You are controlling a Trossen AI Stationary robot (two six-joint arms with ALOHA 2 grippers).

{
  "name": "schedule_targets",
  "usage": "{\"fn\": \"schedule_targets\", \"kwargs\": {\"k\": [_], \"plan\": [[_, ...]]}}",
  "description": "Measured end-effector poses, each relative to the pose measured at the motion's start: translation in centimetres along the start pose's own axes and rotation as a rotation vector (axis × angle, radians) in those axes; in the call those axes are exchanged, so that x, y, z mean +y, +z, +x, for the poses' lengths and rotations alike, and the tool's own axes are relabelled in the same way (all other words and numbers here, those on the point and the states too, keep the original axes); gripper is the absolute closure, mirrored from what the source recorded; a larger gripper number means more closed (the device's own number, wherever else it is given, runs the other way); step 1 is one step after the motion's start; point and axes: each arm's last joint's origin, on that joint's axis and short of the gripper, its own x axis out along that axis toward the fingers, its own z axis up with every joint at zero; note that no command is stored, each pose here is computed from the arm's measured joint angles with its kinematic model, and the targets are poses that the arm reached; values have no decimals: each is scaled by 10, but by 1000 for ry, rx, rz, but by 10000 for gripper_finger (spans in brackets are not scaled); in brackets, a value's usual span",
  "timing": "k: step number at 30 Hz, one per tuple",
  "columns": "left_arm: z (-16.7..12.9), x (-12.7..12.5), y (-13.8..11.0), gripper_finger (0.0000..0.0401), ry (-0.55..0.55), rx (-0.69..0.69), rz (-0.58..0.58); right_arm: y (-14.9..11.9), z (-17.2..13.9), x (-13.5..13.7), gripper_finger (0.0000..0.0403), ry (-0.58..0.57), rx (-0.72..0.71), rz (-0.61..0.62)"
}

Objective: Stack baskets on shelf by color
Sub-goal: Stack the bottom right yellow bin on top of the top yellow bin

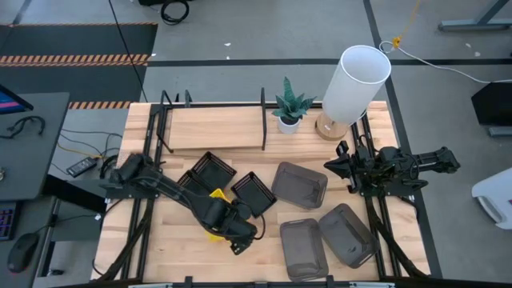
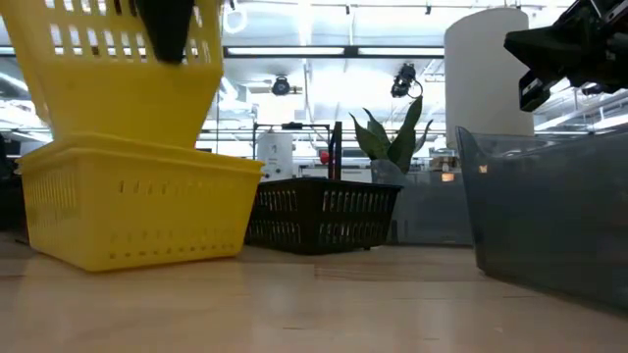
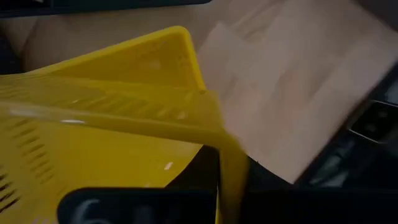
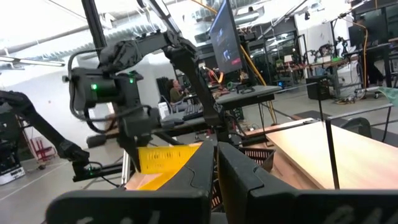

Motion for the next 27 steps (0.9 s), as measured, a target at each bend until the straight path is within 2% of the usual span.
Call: {"fn": "schedule_targets", "kwargs": {"k": [11,19,22,27], "plan": [[31,2,27,394,5,25,-104,2,0,0,376,3,-17,2],[55,-4,30,391,-54,152,-153,3,1,1,376,6,-26,3],[55,-6,30,373,-65,142,-177,3,1,1,376,6,-29,3],[56,-14,32,314,-128,102,-199,3,1,1,376,6,-28,3]]}}
